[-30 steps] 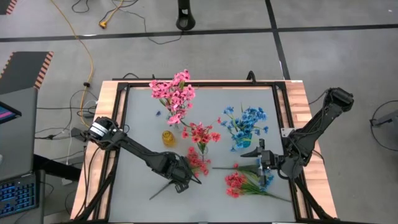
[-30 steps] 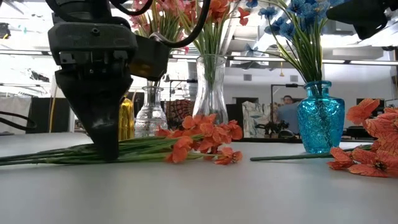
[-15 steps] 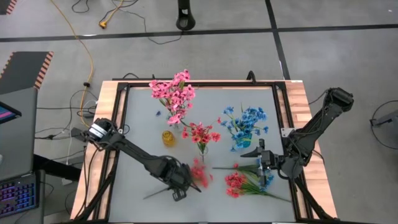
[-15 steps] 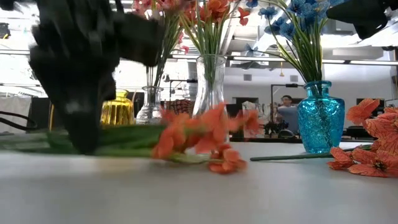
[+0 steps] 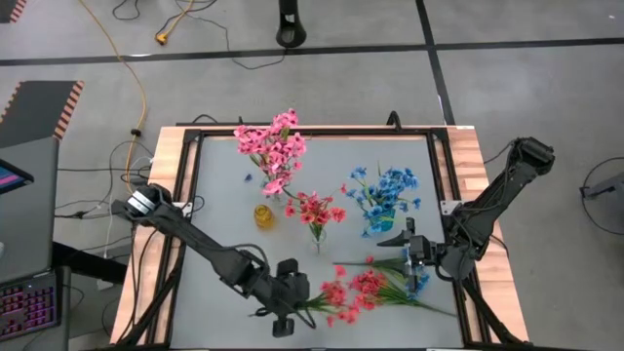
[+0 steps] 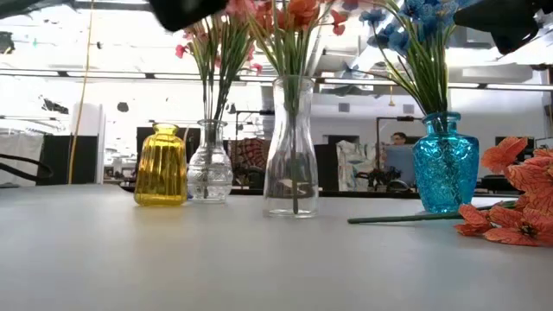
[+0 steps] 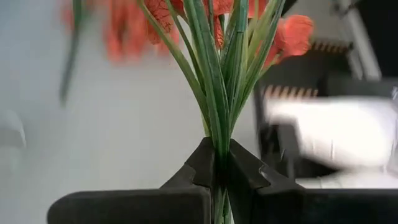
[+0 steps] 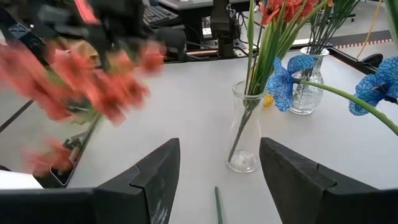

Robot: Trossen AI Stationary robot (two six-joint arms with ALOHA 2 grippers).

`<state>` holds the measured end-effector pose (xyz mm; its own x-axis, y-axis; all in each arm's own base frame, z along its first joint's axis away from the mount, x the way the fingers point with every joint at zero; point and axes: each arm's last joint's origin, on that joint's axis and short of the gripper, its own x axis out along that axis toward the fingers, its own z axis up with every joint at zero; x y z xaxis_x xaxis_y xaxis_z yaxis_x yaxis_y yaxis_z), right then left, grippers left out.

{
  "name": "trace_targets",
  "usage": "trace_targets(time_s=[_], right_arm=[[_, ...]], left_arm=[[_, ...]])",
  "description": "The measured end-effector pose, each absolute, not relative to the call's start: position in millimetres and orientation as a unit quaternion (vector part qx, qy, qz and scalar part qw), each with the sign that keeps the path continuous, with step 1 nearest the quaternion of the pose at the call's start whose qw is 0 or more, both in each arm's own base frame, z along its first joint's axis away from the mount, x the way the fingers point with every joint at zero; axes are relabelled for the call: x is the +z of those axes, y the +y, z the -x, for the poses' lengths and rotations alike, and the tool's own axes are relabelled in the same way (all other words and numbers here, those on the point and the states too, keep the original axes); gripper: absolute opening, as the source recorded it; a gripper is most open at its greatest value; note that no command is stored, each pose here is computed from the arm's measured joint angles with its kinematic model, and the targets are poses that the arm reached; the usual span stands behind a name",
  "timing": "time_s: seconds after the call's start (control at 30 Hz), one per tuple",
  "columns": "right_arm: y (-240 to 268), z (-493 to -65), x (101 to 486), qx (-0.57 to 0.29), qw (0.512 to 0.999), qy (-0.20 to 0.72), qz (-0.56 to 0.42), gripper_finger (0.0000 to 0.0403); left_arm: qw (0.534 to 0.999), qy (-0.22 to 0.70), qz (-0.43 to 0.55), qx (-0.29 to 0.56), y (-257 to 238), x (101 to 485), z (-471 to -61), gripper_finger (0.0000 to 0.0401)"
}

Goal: Sort flowers into vase by color
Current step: Put the top red flowers into the bottom transparent vase

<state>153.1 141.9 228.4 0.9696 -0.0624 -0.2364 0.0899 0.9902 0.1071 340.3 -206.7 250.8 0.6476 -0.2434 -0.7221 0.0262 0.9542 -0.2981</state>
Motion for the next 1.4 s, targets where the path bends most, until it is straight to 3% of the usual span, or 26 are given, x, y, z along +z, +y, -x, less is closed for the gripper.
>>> trace_targets(time_s=[0.3, 0.63, 0.9, 1.4], right_arm=[[141.9, -153.1, 228.3, -0.038, 0.991, 0.117, -0.058, 0.0249], [141.8, -153.0, 228.0, -0.039, 0.991, 0.119, -0.057, 0.0249], [141.8, -153.0, 227.9, -0.039, 0.991, 0.119, -0.056, 0.0249], [141.7, -152.9, 227.7, -0.039, 0.991, 0.12, -0.055, 0.0249]], left_arm=[[0.979, 0.19, 0.017, -0.073, -200.3, 292.0, -362.2, 0.0004], [0.994, 0.022, -0.093, 0.044, -174.9, 325.8, -380.3, 0.0004], [0.973, 0.015, -0.148, 0.176, -162.4, 332.8, -381.1, 0.0004], [0.965, 0.038, -0.122, 0.228, -139.2, 306.8, -384.7, 0.0004]])
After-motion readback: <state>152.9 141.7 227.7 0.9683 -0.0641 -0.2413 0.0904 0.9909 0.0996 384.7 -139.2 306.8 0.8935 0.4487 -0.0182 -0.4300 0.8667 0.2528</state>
